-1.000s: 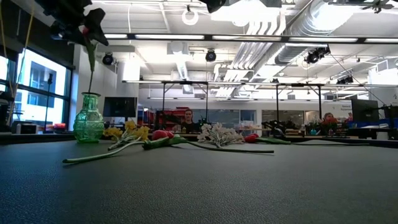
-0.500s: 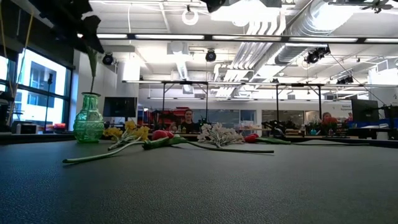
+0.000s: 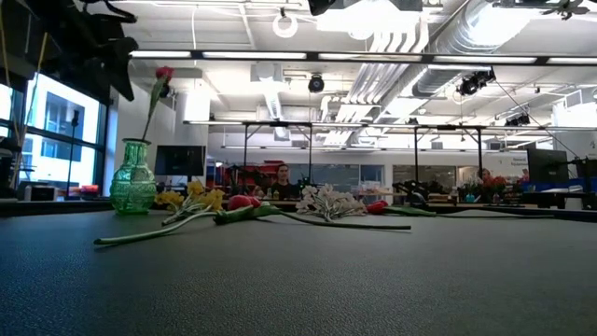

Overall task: Sort flowers into vase by color
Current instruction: Put the red tulip into the green vase

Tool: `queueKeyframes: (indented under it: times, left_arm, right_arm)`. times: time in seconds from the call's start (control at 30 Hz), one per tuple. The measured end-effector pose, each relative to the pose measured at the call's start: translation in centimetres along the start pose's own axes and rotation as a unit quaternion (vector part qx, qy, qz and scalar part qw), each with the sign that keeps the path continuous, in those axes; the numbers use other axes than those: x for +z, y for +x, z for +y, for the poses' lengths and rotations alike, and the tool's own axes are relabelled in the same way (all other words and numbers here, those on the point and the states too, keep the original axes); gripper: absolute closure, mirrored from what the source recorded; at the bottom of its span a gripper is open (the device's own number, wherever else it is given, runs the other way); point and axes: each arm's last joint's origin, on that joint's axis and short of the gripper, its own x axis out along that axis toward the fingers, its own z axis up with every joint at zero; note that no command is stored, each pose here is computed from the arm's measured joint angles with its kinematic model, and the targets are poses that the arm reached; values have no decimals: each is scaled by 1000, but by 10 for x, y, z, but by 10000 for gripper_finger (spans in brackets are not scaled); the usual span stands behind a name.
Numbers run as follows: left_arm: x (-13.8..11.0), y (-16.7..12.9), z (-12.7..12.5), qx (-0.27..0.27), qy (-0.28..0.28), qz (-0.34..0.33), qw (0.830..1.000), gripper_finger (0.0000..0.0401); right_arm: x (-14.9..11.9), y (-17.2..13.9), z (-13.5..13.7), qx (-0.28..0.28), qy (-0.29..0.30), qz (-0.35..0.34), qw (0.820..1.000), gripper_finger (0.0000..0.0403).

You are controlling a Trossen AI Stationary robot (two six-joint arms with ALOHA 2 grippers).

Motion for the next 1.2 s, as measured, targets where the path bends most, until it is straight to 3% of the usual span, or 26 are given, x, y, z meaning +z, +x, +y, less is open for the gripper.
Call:
queueKeyframes:
  times: [0.33, 0.53, 0.73, 1.07, 1.2]
  left_arm:
    - [-4, -20, -25, -159, 19, 17, 987, 103]
    - [-18, -24, -53, -196, 54, 41, 978, 103]
    - [-40, -29, -99, -238, 104, 74, 963, 103]
    - [-104, -23, -163, -178, 150, 117, 965, 103]
    - [-128, -14, -192, -173, 127, 93, 972, 103]
  right_arm:
    - [0, 0, -6, -8, -2, -2, 1000, 199]
    - [-3, 1, -17, -22, 16, 4, 1000, 199]
    - [-7, 1, -25, -30, 21, 15, 999, 199]
    - [-9, 1, -24, -28, 22, 28, 999, 199]
    - [-9, 0, -24, -28, 21, 30, 999, 199]
